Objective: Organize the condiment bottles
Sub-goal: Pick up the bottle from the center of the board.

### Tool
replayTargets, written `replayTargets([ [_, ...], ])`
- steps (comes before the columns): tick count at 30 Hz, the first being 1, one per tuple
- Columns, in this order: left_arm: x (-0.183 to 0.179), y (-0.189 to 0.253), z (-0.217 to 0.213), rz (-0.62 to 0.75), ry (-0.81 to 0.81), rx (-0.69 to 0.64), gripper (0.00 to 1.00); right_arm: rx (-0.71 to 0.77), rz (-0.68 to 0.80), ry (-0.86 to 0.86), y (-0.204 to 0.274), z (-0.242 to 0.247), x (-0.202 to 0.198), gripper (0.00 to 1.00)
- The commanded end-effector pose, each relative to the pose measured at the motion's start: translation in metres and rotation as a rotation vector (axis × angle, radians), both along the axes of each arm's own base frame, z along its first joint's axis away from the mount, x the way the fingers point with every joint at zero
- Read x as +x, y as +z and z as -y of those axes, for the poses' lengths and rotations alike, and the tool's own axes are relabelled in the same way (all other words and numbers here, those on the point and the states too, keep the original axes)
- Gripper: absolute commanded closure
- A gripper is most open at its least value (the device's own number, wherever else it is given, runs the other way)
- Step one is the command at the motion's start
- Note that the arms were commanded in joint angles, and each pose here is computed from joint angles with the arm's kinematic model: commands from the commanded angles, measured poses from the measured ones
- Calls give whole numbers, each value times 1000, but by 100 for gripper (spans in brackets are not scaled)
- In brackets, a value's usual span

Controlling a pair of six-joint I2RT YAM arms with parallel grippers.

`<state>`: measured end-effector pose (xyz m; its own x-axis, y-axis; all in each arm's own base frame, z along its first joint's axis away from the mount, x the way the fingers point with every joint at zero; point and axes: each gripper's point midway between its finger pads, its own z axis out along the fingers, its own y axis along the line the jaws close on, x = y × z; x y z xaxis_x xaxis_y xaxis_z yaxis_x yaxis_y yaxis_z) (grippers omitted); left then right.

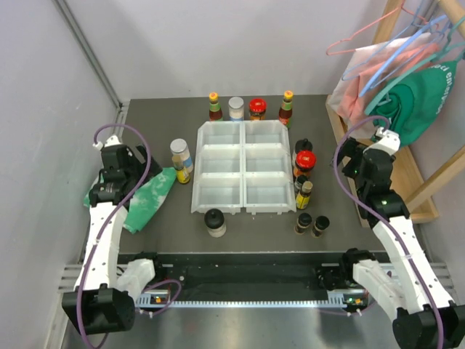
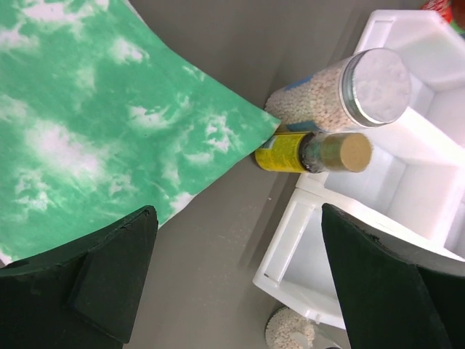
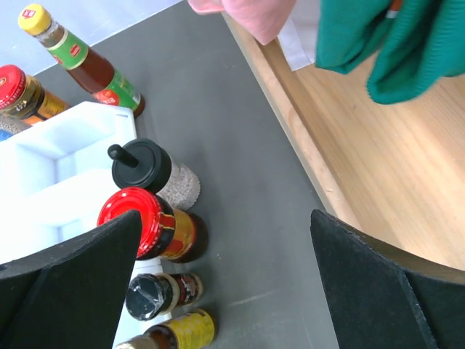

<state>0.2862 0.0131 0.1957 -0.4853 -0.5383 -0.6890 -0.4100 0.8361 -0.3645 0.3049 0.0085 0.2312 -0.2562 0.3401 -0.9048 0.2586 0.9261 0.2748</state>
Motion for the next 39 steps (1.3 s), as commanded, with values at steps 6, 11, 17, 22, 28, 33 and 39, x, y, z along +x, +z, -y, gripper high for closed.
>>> replayTargets([
  [6, 19, 3, 3, 37, 72, -101, 1, 41, 29, -89, 17, 10, -9, 1],
  [11, 27, 5, 13, 73, 45, -162, 1, 52, 10, -76, 14, 8, -16, 1],
  [17, 41, 22, 37, 144, -137, -201, 1, 5, -34, 44, 14, -4, -30, 1],
  [22, 33, 32, 70, 166, -351, -255, 1, 45, -74, 136, 16, -23, -31, 1],
  [28, 21, 37, 111, 193, -549, -183, 1, 55, -151, 366, 12, -66, -37, 1],
  [33, 23, 54, 126, 214, -595, -179, 1, 11, -206, 408, 6, -90, -34, 1],
  [39, 35, 58, 114, 224, -505, -147, 1, -71, -285, 366, -8, -104, -25, 2],
])
